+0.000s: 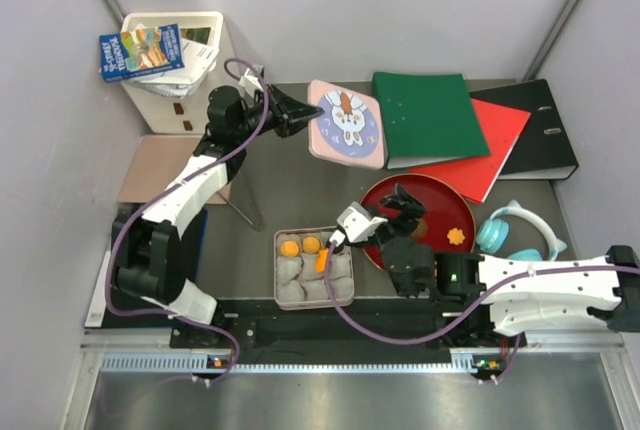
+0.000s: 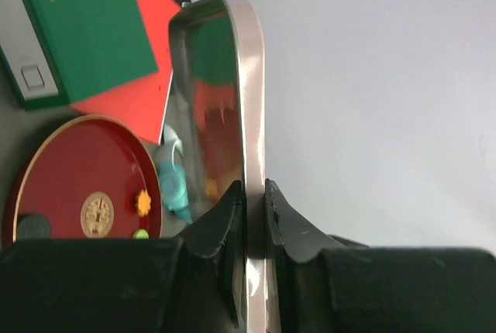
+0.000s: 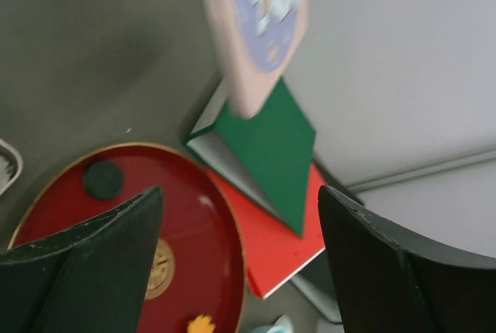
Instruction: Pack the cookies
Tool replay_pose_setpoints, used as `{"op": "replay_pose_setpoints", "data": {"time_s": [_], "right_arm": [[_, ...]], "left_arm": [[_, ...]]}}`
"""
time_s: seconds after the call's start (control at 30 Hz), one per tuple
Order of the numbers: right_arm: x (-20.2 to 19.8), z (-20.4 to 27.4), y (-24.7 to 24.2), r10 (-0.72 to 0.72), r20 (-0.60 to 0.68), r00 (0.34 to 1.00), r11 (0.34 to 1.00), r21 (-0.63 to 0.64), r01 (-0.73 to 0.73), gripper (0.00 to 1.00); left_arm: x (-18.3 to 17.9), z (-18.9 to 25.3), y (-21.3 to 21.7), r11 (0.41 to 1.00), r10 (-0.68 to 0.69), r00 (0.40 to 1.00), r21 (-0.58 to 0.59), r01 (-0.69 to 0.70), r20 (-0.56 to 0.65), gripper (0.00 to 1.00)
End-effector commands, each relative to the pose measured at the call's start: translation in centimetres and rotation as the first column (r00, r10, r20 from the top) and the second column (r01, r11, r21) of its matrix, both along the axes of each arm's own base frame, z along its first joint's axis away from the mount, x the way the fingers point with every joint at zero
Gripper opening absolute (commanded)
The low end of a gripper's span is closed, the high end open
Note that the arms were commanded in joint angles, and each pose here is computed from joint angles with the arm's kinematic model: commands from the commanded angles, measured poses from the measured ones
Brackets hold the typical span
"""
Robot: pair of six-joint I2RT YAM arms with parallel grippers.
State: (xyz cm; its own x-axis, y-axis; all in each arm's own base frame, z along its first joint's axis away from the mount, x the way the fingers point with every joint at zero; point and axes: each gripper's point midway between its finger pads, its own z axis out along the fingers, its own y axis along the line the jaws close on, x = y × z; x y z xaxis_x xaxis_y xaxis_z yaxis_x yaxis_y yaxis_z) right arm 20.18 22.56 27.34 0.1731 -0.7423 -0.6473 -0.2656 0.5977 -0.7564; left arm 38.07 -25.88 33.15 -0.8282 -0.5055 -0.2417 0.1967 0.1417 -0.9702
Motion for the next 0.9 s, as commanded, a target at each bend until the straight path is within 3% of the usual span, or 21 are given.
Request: {"op": "replay_pose_setpoints", "data": {"time_s": [0.0,0.1,0.2,0.27,0.3,0.33,0.37,0.4,0.47,0.57,0.6,0.63,0.7,0.73,0.8,0.87], "right_arm": [[-1.2,-2.2,-2.0,-0.06,-0.149,0.987,0.991,0.108,0.077,0.8],[-1.6,-3.5,-2.8,-0.078,-0.217,0.973,0.978,0.172,0.117,0.83],[-1.4,-4.2,-3.7,-0.091,-0.346,0.934,0.925,0.319,0.208,0.84],[0.4,-3.4,-6.2,-0.141,-0.43,0.892,0.809,0.469,0.354,0.84],[0.4,-3.4,-5.9,-0.074,-0.498,0.864,0.77,0.522,0.367,0.84],[0.9,-3.2,-6.3,-0.041,-0.54,0.84,0.691,0.592,0.415,0.84],[2.9,-3.3,-9.5,-0.108,-0.574,0.812,0.576,0.63,0.521,0.84],[2.6,-2.8,-8.6,0.028,-0.608,0.794,0.521,0.686,0.507,0.83],[4.6,-3.2,-11.8,0.017,-0.654,0.756,0.31,0.723,0.618,0.82],[5.0,-2.1,-8.6,0.204,-0.637,0.744,0.231,0.77,0.595,0.81],[4.7,-1.7,-6.7,0.324,-0.629,0.707,0.227,0.777,0.587,0.82],[5.5,-1.3,-5.6,0.381,-0.617,0.688,0.155,0.777,0.61,0.82],[6.2,-1.6,-5.0,0.468,-0.605,0.644,0.08,0.755,0.65,0.82],[7.6,0.1,-4.4,0.539,-0.52,0.663,-0.032,0.773,0.633,0.82],[8.1,-0.7,-4.1,0.625,-0.467,0.625,-0.098,0.747,0.657,0.82],[9.2,1.0,-2.9,0.723,-0.318,0.614,-0.187,0.765,0.616,0.83]], "left_arm": [[1.2,5.2,1.3,0.997,0.056,0.986,-0.059,-0.048,0.157,0.0],[1.0,5.7,2.1,0.997,0.076,0.98,-0.036,-0.071,0.183,0.0],[0.1,5.8,2.3,0.997,0.074,0.979,-0.026,-0.071,0.187,0.0],[-0.6,5.7,2.8,0.996,0.093,0.975,-0.006,-0.094,0.2,0.0],[-0.8,5.6,3.1,0.994,0.107,0.972,0.006,-0.111,0.208,0.0],[-1.4,6.0,3.5,0.992,0.121,0.968,0.015,-0.127,0.221,0.0],[-1.2,5.5,3.9,0.987,0.141,0.965,0.044,-0.154,0.22,0.0],[-1.3,5.4,4.1,0.985,0.145,0.965,0.057,-0.161,0.22,0.0],[-1.8,5.5,4.3,0.984,0.142,0.963,0.072,-0.162,0.228,0.0],[-2.2,5.2,4.4,0.984,0.138,0.965,0.08,-0.159,0.223,0.0],[-2.5,5.1,4.3,0.986,0.127,0.967,0.077,-0.147,0.22,0.0],[-2.8,4.6,4.2,0.988,0.118,0.971,0.075,-0.137,0.208,0.0],[-3.3,4.6,4.1,0.991,0.108,0.973,0.054,-0.122,0.205,0.0],[-3.8,4.2,4.1,0.992,0.106,0.974,0.048,-0.118,0.198,0.0],[-4.5,4.3,4.1,0.994,0.099,0.975,0.028,-0.106,0.2,0.0],[-5.6,4.1,3.7,0.997,0.073,0.975,0.015,-0.078,0.208,0.0]]}}
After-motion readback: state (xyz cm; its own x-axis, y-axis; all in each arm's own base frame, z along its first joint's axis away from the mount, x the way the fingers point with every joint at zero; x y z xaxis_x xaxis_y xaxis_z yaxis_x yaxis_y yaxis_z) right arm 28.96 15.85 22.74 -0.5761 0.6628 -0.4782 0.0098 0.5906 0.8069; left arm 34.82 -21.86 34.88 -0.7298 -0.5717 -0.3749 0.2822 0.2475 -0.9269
